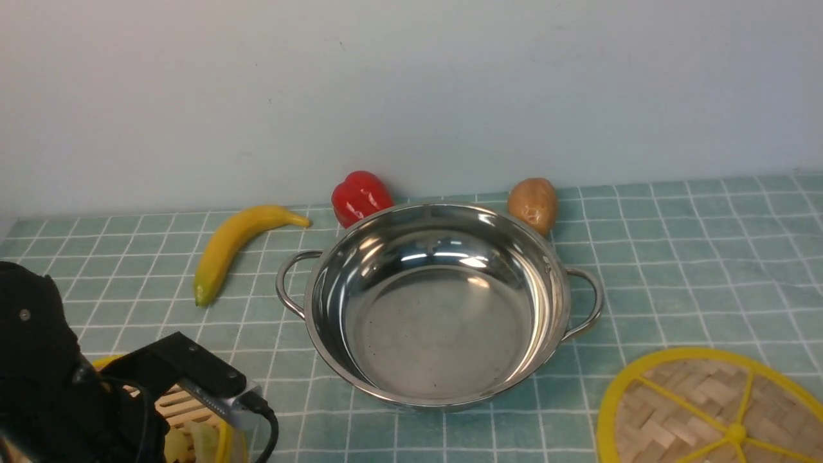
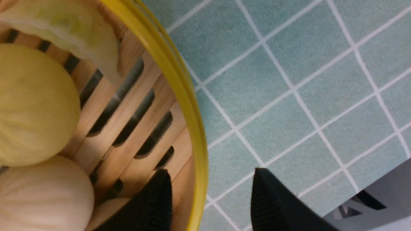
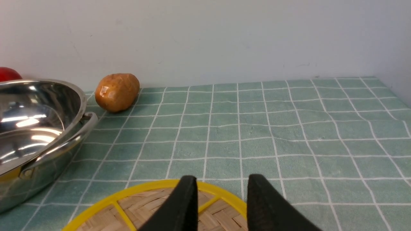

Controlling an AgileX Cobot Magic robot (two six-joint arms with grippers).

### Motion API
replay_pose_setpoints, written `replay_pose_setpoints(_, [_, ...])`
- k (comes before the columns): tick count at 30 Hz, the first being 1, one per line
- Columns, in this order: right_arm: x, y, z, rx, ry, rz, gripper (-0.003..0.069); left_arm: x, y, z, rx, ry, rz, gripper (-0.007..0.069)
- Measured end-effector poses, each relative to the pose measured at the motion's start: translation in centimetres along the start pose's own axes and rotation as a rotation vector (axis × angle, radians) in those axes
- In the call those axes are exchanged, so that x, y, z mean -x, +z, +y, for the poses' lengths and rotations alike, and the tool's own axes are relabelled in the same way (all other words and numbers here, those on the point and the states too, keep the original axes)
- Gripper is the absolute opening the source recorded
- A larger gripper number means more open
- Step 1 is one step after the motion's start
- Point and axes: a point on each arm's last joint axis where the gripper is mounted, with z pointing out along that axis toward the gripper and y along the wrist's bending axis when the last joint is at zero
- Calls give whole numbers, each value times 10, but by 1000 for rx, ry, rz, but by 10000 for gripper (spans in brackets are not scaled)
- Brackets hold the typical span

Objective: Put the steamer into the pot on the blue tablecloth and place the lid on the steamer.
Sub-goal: 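Grasp the rim of the steamer basket holding the buns with the left gripper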

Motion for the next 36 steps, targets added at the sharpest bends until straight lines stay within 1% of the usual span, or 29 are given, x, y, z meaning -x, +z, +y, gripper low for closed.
replay_pose_setpoints(10, [0, 0, 0, 0, 0, 0, 240, 7, 20, 8, -39, -12, 75, 312])
replay_pose_setpoints(24, [0, 0, 0, 0, 0, 0, 240, 9, 35, 12, -39, -20, 86, 309])
replay_pose_setpoints(32, [0, 0, 0, 0, 0, 0, 240, 11, 36, 13, -26, -20, 66, 214])
replay_pose_setpoints(36, [0, 0, 0, 0, 0, 0, 240, 12, 36, 13, -28, -22, 64, 189])
